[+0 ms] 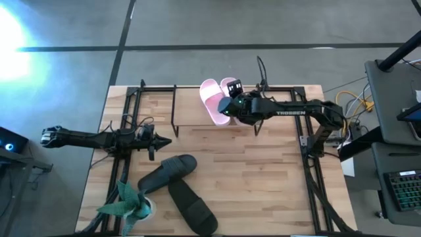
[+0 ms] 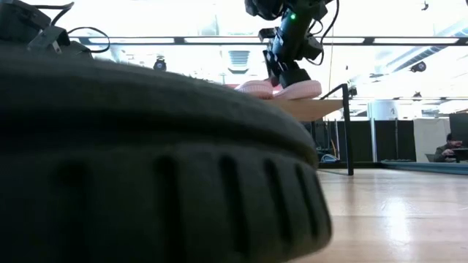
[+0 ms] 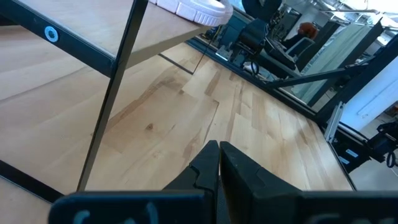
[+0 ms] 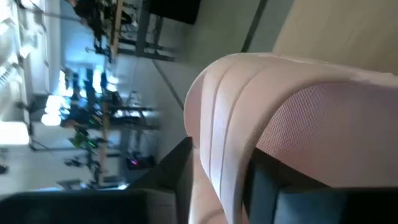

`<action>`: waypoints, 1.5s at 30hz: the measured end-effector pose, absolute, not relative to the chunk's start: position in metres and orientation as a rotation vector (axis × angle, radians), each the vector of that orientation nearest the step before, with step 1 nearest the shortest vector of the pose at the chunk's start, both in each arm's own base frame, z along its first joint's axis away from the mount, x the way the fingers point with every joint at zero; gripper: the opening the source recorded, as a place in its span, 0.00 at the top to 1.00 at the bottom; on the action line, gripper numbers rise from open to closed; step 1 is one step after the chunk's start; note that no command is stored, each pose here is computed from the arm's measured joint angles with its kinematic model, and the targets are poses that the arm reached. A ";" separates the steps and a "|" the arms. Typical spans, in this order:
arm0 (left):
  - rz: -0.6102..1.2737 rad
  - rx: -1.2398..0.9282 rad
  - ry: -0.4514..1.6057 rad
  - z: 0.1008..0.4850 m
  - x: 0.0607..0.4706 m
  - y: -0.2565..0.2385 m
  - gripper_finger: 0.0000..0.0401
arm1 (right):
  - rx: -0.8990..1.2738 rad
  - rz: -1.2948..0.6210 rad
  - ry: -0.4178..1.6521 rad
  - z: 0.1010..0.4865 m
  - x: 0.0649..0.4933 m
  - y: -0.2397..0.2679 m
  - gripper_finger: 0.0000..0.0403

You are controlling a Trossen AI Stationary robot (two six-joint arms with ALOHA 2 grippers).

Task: Pick and place slides into the shelf
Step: Put the pink slide on the shelf

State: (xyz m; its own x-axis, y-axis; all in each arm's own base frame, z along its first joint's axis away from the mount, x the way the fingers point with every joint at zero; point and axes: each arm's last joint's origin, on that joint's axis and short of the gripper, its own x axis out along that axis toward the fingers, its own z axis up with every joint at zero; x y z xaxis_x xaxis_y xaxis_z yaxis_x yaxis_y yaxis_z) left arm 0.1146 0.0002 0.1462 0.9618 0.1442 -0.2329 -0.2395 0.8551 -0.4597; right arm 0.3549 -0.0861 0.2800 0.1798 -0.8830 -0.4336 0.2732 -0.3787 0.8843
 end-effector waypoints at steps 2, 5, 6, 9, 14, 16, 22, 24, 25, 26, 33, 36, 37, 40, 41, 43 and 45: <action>0.203 -0.507 0.194 0.146 0.115 0.000 1.00 | 1.443 -1.419 -0.565 0.279 0.355 -0.086 0.68; 0.203 -0.507 0.194 0.146 0.115 0.000 1.00 | 1.467 -1.414 -0.491 0.278 0.355 -0.085 0.62; 0.203 -0.507 0.194 0.146 0.115 0.000 1.00 | 1.459 -1.412 -0.478 0.278 0.355 -0.084 0.60; 0.203 -0.507 0.194 0.146 0.115 0.000 1.00 | 1.453 -1.395 -0.409 0.282 0.353 -0.083 0.56; 0.203 -0.507 0.194 0.146 0.115 0.000 1.00 | 1.464 -1.323 -0.241 0.295 0.347 -0.079 0.54; 0.203 -0.507 0.194 0.146 0.115 0.000 1.00 | 1.427 -1.296 -0.208 0.302 0.344 -0.076 0.54; 0.203 -0.507 0.194 0.146 0.115 0.000 1.00 | 1.206 -1.214 -0.031 0.326 0.327 -0.066 0.54; 0.203 -0.507 0.194 0.146 0.115 0.000 1.00 | 1.040 -1.121 0.165 0.333 0.319 -0.063 0.54; 0.203 -0.507 0.194 0.146 0.115 0.000 1.00 | 0.972 -1.058 0.265 0.336 0.315 -0.061 0.54; 0.203 -0.507 0.194 0.146 0.115 0.000 1.00 | 0.925 -1.006 0.356 0.337 0.311 -0.059 0.54; 0.203 -0.507 0.194 0.146 0.115 0.000 1.00 | 0.739 -1.030 0.809 0.326 0.275 -0.044 0.71; 0.203 -0.507 0.194 0.146 0.115 0.000 1.00 | 0.635 -1.011 0.932 0.320 0.271 -0.038 0.85; 0.203 -0.507 0.194 0.146 0.115 0.000 1.00 | 0.603 -0.996 0.957 0.319 0.271 -0.036 0.90; 0.203 -0.507 0.194 0.146 0.115 0.000 1.00 | 0.522 -0.962 1.003 0.317 0.272 -0.036 0.96; 0.203 -0.507 0.194 0.146 0.115 0.000 1.00 | 0.503 -0.962 1.013 0.316 0.273 -0.037 0.97; 0.203 -0.507 0.194 0.146 0.115 0.000 1.00 | 0.457 -0.983 1.035 0.314 0.272 -0.041 0.97; 0.203 -0.507 0.194 0.146 0.115 0.000 1.00 | 0.412 -1.015 1.057 0.312 0.271 -0.045 0.98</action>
